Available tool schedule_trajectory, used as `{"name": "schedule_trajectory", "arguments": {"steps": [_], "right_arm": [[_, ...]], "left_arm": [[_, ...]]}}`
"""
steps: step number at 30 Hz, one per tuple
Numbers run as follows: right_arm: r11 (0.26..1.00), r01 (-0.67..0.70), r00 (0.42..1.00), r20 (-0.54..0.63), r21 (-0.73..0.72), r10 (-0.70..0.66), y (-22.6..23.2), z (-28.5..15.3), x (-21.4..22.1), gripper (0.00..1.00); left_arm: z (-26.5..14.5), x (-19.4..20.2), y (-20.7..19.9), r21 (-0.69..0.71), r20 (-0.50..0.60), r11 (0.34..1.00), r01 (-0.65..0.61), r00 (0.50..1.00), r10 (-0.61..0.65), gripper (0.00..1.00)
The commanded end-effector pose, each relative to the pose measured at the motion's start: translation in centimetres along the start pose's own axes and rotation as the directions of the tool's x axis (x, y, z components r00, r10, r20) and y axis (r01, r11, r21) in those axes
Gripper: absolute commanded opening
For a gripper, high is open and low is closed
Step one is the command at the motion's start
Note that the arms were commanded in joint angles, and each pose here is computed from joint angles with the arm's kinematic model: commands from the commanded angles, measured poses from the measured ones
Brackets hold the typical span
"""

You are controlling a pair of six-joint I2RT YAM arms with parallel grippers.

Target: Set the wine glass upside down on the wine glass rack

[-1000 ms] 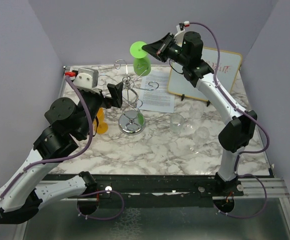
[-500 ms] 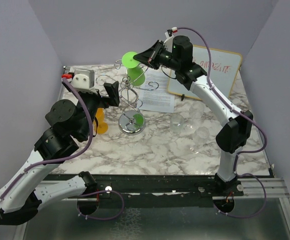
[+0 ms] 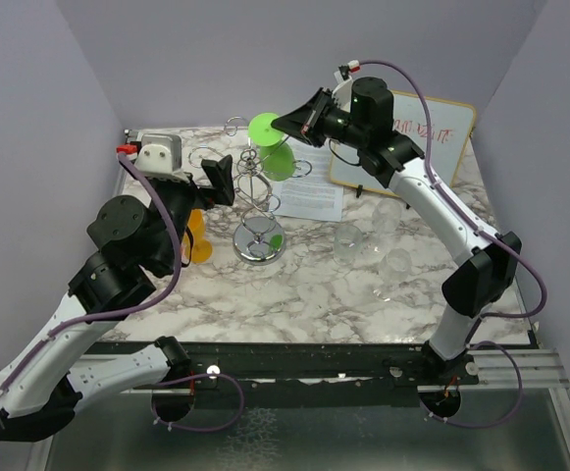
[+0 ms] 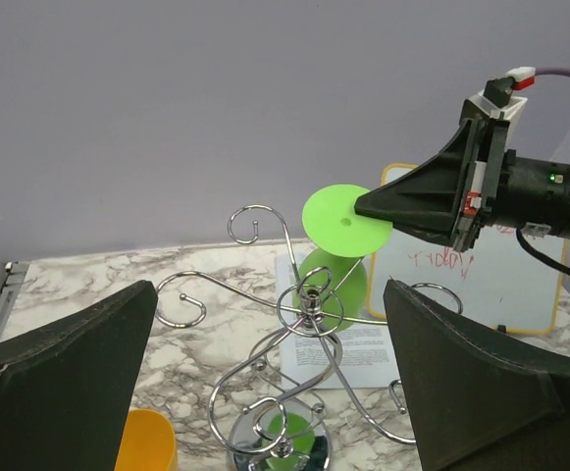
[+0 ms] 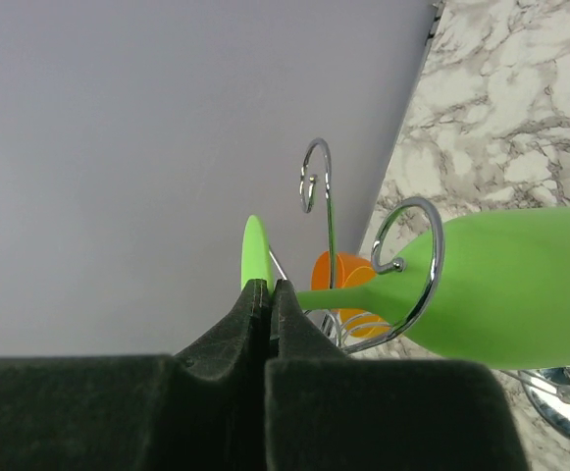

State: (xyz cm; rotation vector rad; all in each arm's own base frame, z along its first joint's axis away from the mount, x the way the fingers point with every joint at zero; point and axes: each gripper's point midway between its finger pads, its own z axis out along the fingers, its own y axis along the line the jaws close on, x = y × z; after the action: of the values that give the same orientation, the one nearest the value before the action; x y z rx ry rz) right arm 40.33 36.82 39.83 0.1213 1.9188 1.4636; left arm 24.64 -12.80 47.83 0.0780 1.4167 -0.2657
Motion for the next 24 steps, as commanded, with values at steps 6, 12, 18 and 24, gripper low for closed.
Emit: {"name": "schedule_trajectory", "arguments": {"steps": [6, 12, 18, 24], "right_arm": [[0.991, 0.121, 0.987, 0.098, 0.051, -0.126, 1.1, -2.9, -1.4, 0.01], [0.972, 0.184, 0.959, 0.19, 0.144, -0.209, 0.1, -3.5, -3.5, 0.01], [0.956, 0.252, 0.935, 0.217, 0.148, -0.28, 0.7, -2.8, -5.0, 0.01], [0.955, 0.264, 0.938, 0.195, 0.136, -0.287, 0.5, -1.6, -4.9, 0.01]], "left_arm": [[0.2, 1.5, 0.4, -0.041, -0.034, 0.999, 0.019, 0.999, -0.021, 0.99], [0.7, 2.6, 0.2, -0.058, -0.059, 0.998, 0.0, 0.998, -0.004, 0.99], [1.0, 2.9, -0.3, -0.04, -0.065, 0.999, 0.004, 0.998, -0.007, 0.99], [1.0, 2.9, -0.3, -0.042, -0.066, 0.999, 0.005, 0.998, -0.008, 0.99]]}}
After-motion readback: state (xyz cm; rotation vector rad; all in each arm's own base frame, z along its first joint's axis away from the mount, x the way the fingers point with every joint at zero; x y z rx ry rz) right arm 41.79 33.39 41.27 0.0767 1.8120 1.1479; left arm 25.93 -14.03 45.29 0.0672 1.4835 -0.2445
